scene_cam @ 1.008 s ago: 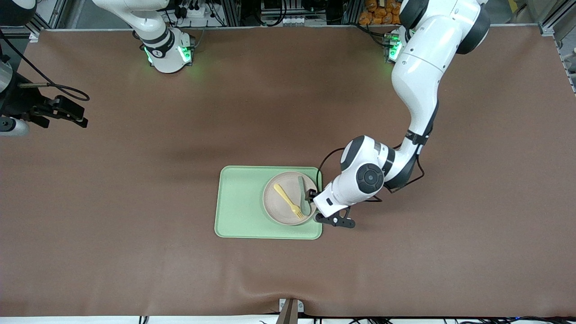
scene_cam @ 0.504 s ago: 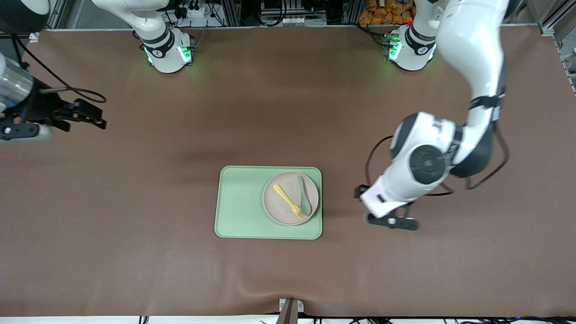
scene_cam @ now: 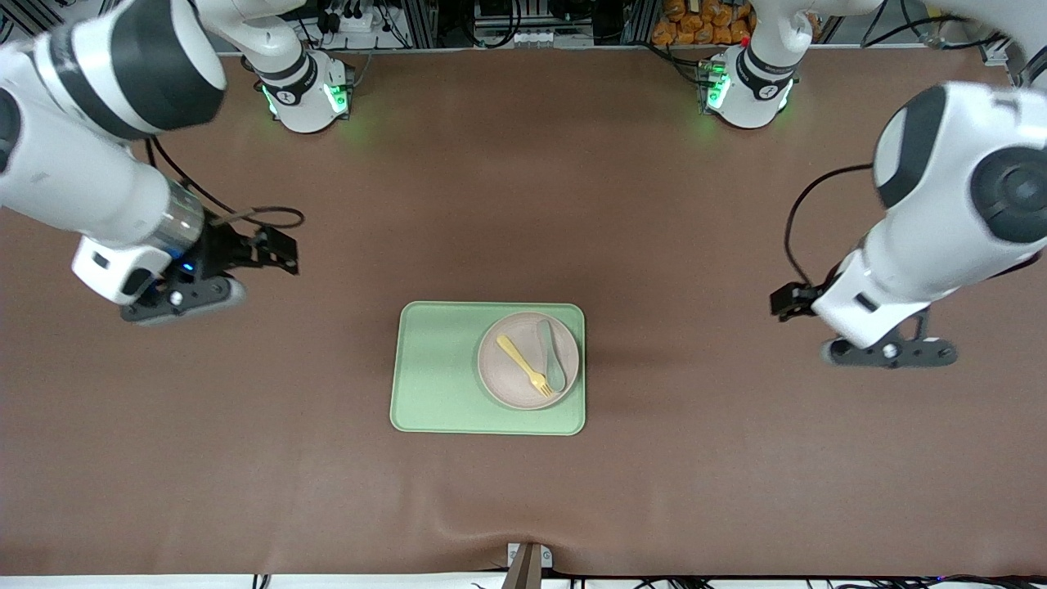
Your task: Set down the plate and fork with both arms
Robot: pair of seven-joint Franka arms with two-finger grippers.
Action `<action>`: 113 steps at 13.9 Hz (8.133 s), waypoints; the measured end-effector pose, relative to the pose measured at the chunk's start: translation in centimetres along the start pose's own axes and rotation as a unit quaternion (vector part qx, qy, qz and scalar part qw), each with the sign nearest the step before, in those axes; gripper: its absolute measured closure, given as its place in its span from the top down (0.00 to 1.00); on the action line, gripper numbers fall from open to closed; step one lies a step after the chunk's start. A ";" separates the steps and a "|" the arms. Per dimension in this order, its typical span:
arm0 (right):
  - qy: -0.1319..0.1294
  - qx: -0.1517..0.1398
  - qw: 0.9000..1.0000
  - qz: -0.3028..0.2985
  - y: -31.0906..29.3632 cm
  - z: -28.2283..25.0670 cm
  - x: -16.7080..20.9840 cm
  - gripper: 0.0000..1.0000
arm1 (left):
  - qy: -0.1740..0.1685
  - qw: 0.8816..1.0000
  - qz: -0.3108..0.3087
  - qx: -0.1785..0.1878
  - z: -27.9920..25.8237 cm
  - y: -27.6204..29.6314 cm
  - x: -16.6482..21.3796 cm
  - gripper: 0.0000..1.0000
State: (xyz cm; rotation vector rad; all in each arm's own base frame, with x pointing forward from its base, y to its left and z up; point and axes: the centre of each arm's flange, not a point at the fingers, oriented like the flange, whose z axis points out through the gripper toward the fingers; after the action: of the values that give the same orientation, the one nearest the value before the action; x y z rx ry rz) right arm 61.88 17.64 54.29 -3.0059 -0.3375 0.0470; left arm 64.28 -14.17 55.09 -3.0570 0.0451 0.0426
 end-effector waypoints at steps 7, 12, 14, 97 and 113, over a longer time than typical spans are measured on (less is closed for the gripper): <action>0.068 0.009 0.993 -0.098 -10.5 10.1 7.1 1.00 | 0.008 0.999 -0.049 -0.011 -3.7 -6.6 -4.3 1.00; 0.070 0.004 0.988 -0.141 -16.5 16.9 10.1 1.00 | 0.014 0.998 -0.059 -0.014 -4.6 -7.8 -5.0 1.00; 0.078 -0.002 0.984 -0.158 -18.3 19.3 10.5 1.00 | 0.013 0.998 -0.060 -0.014 -4.5 -8.0 -5.0 1.00; 0.000 -0.030 0.996 0.086 -11.4 36.1 4.9 0.21 | -0.022 0.996 -0.075 -0.036 -3.9 -9.0 -8.3 1.00; -0.005 -0.028 0.991 0.129 -6.9 21.3 8.8 1.00 | -0.018 0.997 -0.073 -0.035 -4.4 -8.8 -9.3 1.00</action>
State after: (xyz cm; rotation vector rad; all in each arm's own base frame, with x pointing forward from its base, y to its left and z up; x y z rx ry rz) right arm 68.06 28.67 33.84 -3.0859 0.0535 0.0752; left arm 55.38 -5.54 60.51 -3.1187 -0.1854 0.0925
